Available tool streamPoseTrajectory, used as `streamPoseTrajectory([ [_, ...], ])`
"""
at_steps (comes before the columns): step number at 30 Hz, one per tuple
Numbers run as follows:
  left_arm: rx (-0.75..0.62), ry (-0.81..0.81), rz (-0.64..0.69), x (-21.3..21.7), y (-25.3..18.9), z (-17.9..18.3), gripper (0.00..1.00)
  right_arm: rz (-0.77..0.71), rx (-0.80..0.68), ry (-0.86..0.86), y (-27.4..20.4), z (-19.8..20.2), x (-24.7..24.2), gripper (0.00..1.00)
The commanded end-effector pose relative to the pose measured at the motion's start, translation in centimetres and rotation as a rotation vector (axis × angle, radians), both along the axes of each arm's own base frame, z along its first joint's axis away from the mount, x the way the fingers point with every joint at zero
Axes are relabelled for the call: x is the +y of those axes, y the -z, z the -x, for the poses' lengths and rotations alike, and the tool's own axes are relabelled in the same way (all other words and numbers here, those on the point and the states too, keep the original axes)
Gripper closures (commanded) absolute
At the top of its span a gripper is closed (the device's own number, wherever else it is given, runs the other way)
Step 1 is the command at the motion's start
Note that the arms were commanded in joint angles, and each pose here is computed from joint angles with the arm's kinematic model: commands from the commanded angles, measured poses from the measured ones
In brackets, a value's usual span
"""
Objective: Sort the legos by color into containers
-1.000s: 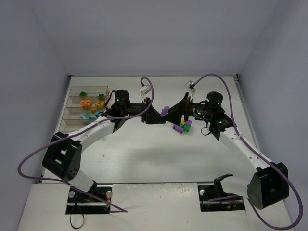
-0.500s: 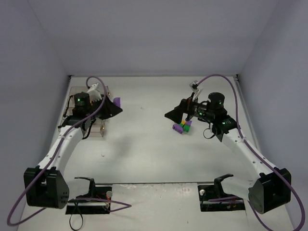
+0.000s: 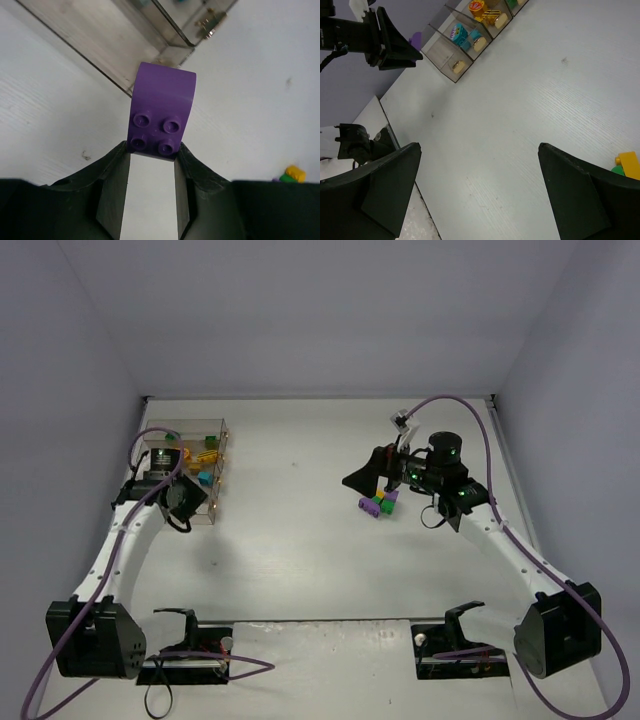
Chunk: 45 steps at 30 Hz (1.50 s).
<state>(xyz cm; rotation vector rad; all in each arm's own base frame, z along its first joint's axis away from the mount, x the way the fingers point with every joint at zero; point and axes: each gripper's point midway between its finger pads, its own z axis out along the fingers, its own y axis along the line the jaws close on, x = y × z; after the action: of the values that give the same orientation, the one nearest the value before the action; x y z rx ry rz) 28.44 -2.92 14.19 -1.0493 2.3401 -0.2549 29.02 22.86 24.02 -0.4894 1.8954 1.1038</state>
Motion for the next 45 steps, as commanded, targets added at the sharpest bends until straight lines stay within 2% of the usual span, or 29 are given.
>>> streamPoseTrajectory([
  [1, -0.033, -0.223, -0.088, 3.3, -2.7, -0.8, 0.86, -0.022, -0.096, -0.004, -2.3, -0.8, 0.0, 0.0],
  [7, 0.071, -0.291, -0.056, 3.8, -0.4, -1.9, 0.84, -0.025, -0.086, -0.004, -2.0, -0.1, -0.2, 0.0],
  [14, 0.128, -0.363, 0.014, 4.5, 1.8, -3.3, 0.8, -0.022, -0.083, 0.015, -1.8, 0.7, -0.9, 0.0],
  [16, 0.131, -0.369, 0.023, 4.6, 2.2, -3.6, 0.69, -0.024, -0.082, 0.018, -1.8, 0.9, -1.0, 0.0],
  [19, 0.128, -0.371, 0.029, 4.7, 2.4, -4.0, 0.62, -0.02, -0.078, 0.032, -1.6, 1.0, -1.3, 0.0],
  [20, 0.125, -0.373, 0.028, 4.9, 2.3, -4.3, 0.57, -0.019, -0.081, 0.036, -1.6, 1.1, -1.4, 0.0],
  [23, 0.139, -0.381, 0.029, 5.2, 2.6, -4.3, 0.48, -0.016, -0.075, 0.048, -1.4, 1.0, -1.6, 0.0],
  [28, 0.137, -0.37, 0.023, 5.4, 2.5, -4.5, 0.47, 0.0, -0.067, 0.094, -1.1, 0.3, -2.1, 0.0],
  [32, 0.079, -0.288, 0.013, 5.0, 0.7, -5.2, 0.47, 0.076, -0.012, 0.277, 0.7, -1.9, -4.4, 0.03],
  [35, -0.025, -0.113, -0.033, 4.3, -2.3, -6.0, 0.47, 0.199, 0.105, 0.493, 3.9, -4.1, -7.5, 0.12],
  [39, -0.168, 0.097, -0.045, 2.0, -5.0, -6.5, 0.47, 0.275, 0.175, 0.659, 6.2, -5.4, -10.0, 0.15],
  [44, -0.272, 0.343, -0.052, -1.6, -6.9, -6.3, 0.46, 0.381, 0.241, 0.764, 8.4, -6.0, -12.0, 0.19],
  [45, -0.292, 0.417, -0.054, -3.6, -7.2, -6.2, 0.45, 0.415, 0.268, 0.756, 9.5, -6.1, -12.0, 0.2],
])
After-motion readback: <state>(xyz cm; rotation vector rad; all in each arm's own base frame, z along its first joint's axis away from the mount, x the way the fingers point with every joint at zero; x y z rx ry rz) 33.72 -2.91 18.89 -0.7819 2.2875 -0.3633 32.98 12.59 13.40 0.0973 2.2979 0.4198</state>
